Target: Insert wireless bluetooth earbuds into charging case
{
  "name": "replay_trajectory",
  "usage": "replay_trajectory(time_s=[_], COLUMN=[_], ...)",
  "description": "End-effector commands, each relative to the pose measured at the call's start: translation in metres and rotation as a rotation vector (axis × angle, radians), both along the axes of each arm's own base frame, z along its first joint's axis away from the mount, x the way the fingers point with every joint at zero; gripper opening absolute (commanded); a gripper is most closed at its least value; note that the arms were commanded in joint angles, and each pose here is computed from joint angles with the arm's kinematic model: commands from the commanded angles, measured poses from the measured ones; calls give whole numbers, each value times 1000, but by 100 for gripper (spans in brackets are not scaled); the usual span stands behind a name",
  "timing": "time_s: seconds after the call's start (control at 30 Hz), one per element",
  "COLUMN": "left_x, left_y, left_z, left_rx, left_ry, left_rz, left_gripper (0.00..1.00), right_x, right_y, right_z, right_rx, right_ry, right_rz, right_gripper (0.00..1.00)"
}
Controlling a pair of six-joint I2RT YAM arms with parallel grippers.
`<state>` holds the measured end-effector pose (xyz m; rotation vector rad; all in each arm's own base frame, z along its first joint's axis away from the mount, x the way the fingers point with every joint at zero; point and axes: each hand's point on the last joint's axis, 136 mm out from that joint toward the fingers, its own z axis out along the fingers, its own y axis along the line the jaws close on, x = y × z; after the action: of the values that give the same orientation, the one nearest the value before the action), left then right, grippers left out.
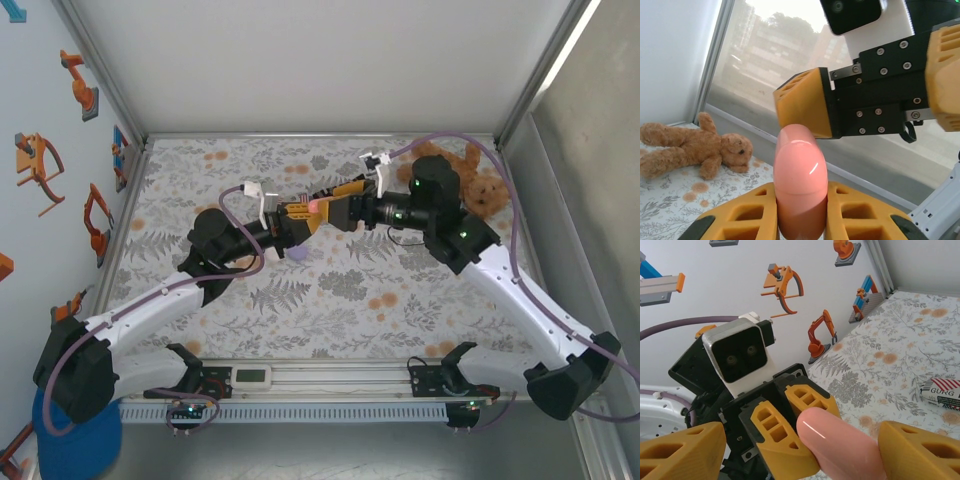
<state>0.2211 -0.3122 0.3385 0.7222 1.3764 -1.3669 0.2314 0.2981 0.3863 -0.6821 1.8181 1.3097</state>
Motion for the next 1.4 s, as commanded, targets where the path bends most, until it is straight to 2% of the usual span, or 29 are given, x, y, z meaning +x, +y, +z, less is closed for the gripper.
replay_trajectory(time_s=[0.0,0.13,0.23,0.4,0.57,0.77,0.93,1.37], left_x=[6,6,8,17,20,31,45,69], left_y=[4,5,5,6,5,-5,-10,-27], left_z=[-1,-6,-21,-83,-149,-197,-238,-277], left_rx=[6,22,73,242,366,431,541,610], left_ry=[0,12,54,221,409,558,677,777], left_rz=[31,32,45,91,115,134,176,197], left_gripper=[0,0,0,0,0,0,2,12], right_x=[-10,-4,5,21,25,35,39,42], right_y=[-6,-12,-25,-50,-65,-83,-99,-133], right_z=[13,11,6,-20,-51,-88,-116,-166], right_rx=[6,-28,-79,-165,-224,-264,-283,-310], right_ry=[-51,-69,-78,-65,-22,87,155,274], right_rz=[9,-45,-140,-315,-378,-425,-465,-522], right_gripper=[78,79,79,82,85,85,85,85])
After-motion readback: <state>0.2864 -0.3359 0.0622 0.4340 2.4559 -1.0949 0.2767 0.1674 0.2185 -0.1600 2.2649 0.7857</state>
